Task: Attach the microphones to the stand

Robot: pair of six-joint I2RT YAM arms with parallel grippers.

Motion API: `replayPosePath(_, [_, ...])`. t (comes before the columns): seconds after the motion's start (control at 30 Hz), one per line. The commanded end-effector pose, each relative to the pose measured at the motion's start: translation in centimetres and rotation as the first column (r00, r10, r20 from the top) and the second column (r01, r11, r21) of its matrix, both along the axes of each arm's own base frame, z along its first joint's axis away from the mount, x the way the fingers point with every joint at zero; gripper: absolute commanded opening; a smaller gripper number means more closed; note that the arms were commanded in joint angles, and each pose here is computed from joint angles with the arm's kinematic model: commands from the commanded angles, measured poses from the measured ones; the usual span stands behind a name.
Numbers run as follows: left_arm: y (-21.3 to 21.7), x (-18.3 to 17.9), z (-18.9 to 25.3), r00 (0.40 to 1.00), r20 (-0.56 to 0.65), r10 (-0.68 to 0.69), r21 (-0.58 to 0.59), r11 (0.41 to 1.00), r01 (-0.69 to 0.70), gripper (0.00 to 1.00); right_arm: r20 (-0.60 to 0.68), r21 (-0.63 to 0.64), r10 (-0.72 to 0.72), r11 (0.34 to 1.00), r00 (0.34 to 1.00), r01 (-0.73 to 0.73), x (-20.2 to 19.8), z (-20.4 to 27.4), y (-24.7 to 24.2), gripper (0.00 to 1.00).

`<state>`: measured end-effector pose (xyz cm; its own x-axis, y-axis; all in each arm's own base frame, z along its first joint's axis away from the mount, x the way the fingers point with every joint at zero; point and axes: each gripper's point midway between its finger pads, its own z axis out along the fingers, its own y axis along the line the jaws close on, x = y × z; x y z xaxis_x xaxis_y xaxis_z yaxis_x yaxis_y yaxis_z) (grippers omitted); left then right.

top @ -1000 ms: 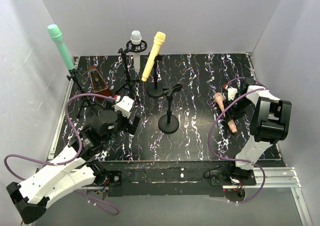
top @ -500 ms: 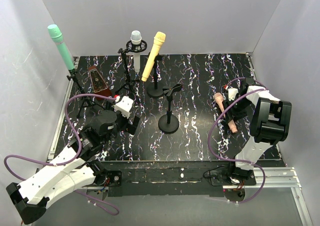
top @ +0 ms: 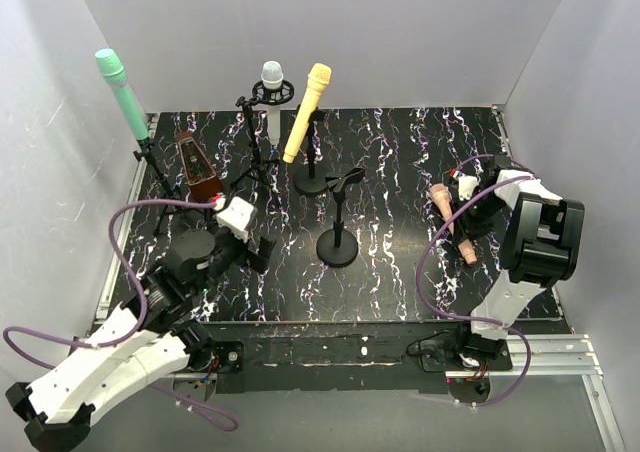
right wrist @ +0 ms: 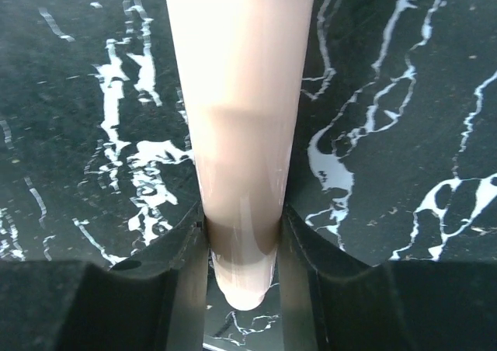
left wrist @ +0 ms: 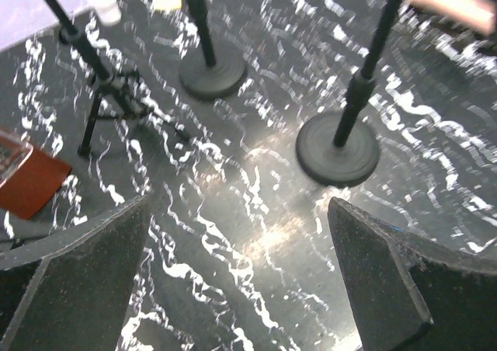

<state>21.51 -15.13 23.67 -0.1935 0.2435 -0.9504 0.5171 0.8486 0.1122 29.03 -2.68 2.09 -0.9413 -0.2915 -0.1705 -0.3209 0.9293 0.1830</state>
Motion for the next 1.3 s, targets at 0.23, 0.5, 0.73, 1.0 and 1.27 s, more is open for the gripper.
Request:
replayPosePath(0.23, [-6.6,-6.0,5.0,0.810,0.280,-0.515,-0.074,0.830,0.553,0.98,0.486,0.374,0.097,0.875,0.869,-0.307,0.2,16.6,8.9,0.01])
replayPosePath(0.5, [-12.5,-2.7,6.5,0.682,0.280,-0.676,0.107,0.728,0.677,0.98,0.830,0.315,0.182,0.627,0.527,-0.713,-2.6,25.8,15.2,0.02])
replayPosePath(0.73, [-15.1,1.3,10.3,0.701,0.396,-0.593,0.070,0.781,0.621,0.98,0.899,0.203,0.280,0.411,0.336,-0.889,-4.5,27.7,19.6,0.01])
replayPosePath(1.0, [-14.9,2.6,10.8,0.739,0.400,-0.542,0.064,0.821,0.568,0.98,0.942,0.071,0.290,0.324,0.171,-0.943,-4.1,29.2,21.1,0.01])
replayPosePath(1.27, [-15.8,5.1,10.8,0.755,0.360,-0.548,0.115,0.829,0.547,0.98,0.961,-0.020,0.270,0.265,0.054,-0.964,-2.9,30.5,22.9,0.01])
